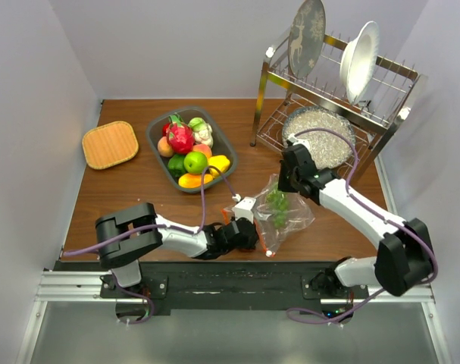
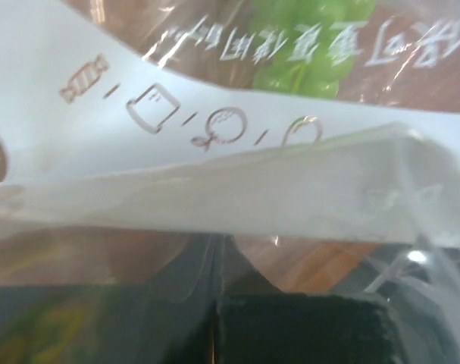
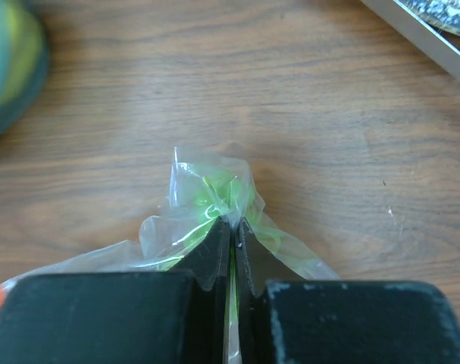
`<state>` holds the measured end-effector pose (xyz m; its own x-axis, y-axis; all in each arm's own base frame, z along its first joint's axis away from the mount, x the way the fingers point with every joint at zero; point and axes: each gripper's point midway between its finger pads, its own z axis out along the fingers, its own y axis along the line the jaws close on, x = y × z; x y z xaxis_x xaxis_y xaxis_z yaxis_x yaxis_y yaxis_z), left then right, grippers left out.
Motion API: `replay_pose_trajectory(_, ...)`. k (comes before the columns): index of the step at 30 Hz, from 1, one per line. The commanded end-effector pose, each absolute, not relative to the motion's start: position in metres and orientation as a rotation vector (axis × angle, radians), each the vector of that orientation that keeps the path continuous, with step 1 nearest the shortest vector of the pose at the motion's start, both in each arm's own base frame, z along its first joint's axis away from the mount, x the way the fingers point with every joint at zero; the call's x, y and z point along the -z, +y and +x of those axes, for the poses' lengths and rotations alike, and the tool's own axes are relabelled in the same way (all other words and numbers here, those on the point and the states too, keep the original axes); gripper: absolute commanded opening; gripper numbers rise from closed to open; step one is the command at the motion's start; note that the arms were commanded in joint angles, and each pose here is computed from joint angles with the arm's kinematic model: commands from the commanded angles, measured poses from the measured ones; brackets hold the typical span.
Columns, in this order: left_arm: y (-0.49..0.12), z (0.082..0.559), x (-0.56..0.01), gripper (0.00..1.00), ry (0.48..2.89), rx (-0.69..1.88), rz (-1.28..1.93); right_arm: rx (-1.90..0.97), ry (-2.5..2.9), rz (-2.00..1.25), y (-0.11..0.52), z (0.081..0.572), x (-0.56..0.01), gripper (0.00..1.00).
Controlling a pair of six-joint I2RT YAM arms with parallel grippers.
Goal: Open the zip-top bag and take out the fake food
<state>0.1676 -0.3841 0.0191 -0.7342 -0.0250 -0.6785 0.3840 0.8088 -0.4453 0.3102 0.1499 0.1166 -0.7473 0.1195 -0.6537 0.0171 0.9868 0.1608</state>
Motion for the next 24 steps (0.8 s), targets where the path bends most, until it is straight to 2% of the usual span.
replay_pose_trajectory(1, -0.380, 0.164, -0.030, 0.01, 2.249, 0.806, 0.230, -0.323, 2.360, 0.094, 0.160, 0.295, -0.143, 0.00)
replay_pose_trajectory(2, -0.379, 0.164, -0.033, 0.02, 2.236, 0.811, 0.229, -0.353, 2.354, 0.091, 0.162, 0.291, -0.145, 0.00)
replay_pose_trajectory(5, -0.379, 0.169, -0.045, 0.07, 2.197, 0.817, 0.228, -0.361, 2.336, 0.086, 0.160, 0.284, -0.143, 0.14)
replay_pose_trajectory(6, -0.379, 0.169, -0.047, 0.07, 2.191, 0.816, 0.226, -0.335, 2.343, 0.091, 0.157, 0.285, -0.140, 0.24)
replay_pose_trajectory(8, -0.380, 0.172, -0.051, 0.09, 2.183, 0.800, 0.229, -0.300, 2.391, 0.077, 0.154, 0.283, -0.132, 0.29)
replay_pose_trajectory(9, -0.380, 0.173, -0.052, 0.10, 2.181, 0.795, 0.231, -0.305, 2.387, 0.073, 0.156, 0.284, -0.134, 0.36)
replay_pose_trajectory(11, -0.382, 0.175, -0.055, 0.16, 2.171, 0.796, 0.229, -0.323, 2.380, 0.067, 0.159, 0.285, -0.132, 0.49)
replay_pose_trajectory(14, -0.385, 0.177, -0.063, 0.32, 2.145, 0.803, 0.231, -0.280, 2.406, 0.051, 0.153, 0.282, -0.122, 0.60)
replay_pose_trajectory(15, -0.386, 0.179, -0.065, 0.39, 2.140, 0.802, 0.232, -0.251, 2.414, 0.057, 0.149, 0.281, -0.117, 0.61)
replay_pose_trajectory(17, -0.392, 0.183, -0.072, 0.43, 2.122, 0.801, 0.245, -0.209, 2.420, 0.065, 0.142, 0.280, -0.111, 0.60)
replay_pose_trajectory(21, -0.406, 0.192, -0.085, 0.53, 2.088, 0.807, 0.246, -0.080, 2.457, 0.099, 0.123, 0.274, -0.089, 0.48)
replay_pose_trajectory(22, -0.408, 0.193, -0.084, 0.56, 2.089, 0.800, 0.253, -0.060, 2.460, 0.105, 0.120, 0.273, -0.084, 0.44)
replay_pose_trajectory(24, -0.417, 0.198, -0.091, 0.60, 2.070, 0.811, 0.249, -0.041, 2.466, 0.122, 0.117, 0.271, -0.078, 0.30)
